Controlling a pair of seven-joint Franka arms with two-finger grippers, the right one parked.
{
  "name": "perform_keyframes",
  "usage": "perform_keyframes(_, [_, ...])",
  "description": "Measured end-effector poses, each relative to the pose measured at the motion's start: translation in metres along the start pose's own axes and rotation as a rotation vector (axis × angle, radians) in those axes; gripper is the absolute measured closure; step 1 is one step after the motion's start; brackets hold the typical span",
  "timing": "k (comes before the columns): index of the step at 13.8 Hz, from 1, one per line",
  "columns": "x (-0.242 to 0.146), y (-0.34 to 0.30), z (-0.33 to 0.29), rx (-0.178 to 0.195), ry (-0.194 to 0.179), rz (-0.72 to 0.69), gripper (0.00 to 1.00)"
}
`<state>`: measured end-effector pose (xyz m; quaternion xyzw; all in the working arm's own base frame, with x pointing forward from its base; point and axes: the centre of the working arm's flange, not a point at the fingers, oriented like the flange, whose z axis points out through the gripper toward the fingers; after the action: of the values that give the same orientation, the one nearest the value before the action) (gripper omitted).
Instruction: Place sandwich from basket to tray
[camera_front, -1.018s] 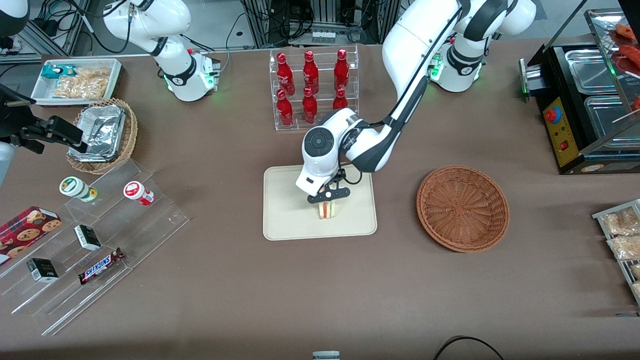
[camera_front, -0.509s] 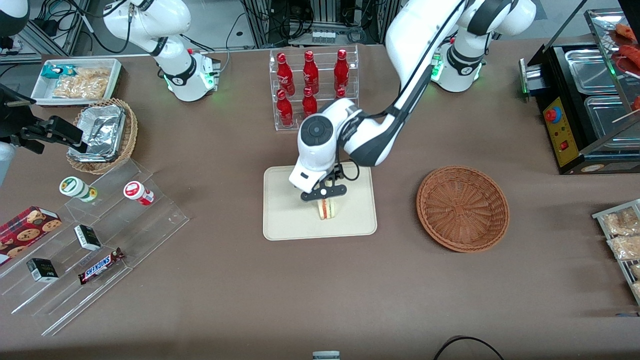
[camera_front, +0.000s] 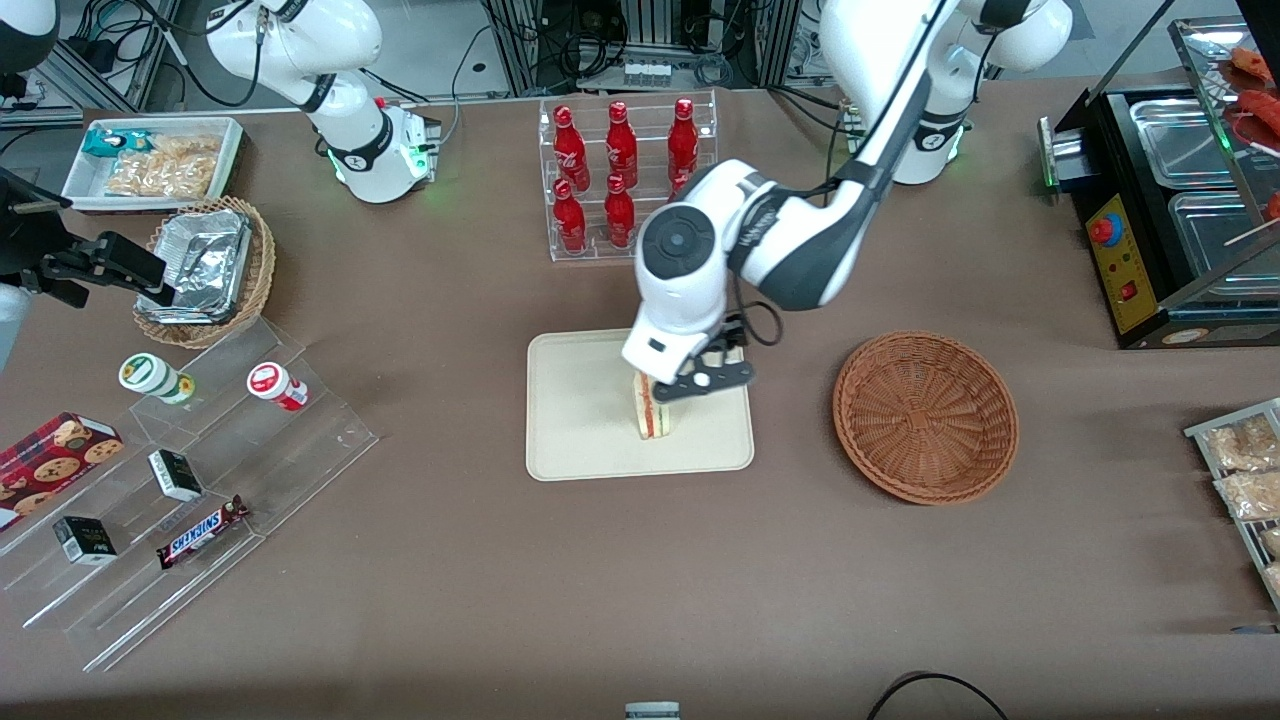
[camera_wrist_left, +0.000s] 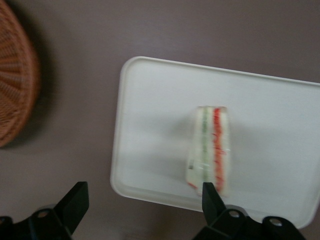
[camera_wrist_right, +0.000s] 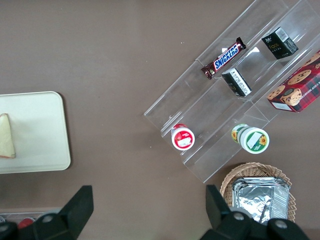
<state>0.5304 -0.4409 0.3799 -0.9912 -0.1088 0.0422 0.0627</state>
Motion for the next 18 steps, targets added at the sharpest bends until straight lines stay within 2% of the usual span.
perform_keyframes(2, [0.019,-0.032,-0.003,0.059,-0.026,-0.041,0.00])
perform_keyframes(5, [0.045,-0.066,0.010,0.099,-0.040,-0.049,0.00])
perform_keyframes(7, [0.055,-0.081,0.011,0.105,-0.044,-0.042,0.00])
perform_keyframes(10, [0.058,-0.099,-0.013,0.077,-0.037,-0.044,0.00])
perform_keyframes(13, [0.053,-0.117,-0.037,0.067,-0.045,-0.050,0.00])
perform_keyframes(14, [0.058,-0.132,-0.044,0.055,-0.052,-0.049,0.00])
perform_keyframes(18, [0.083,-0.215,-0.082,-0.005,-0.121,0.025,0.00])
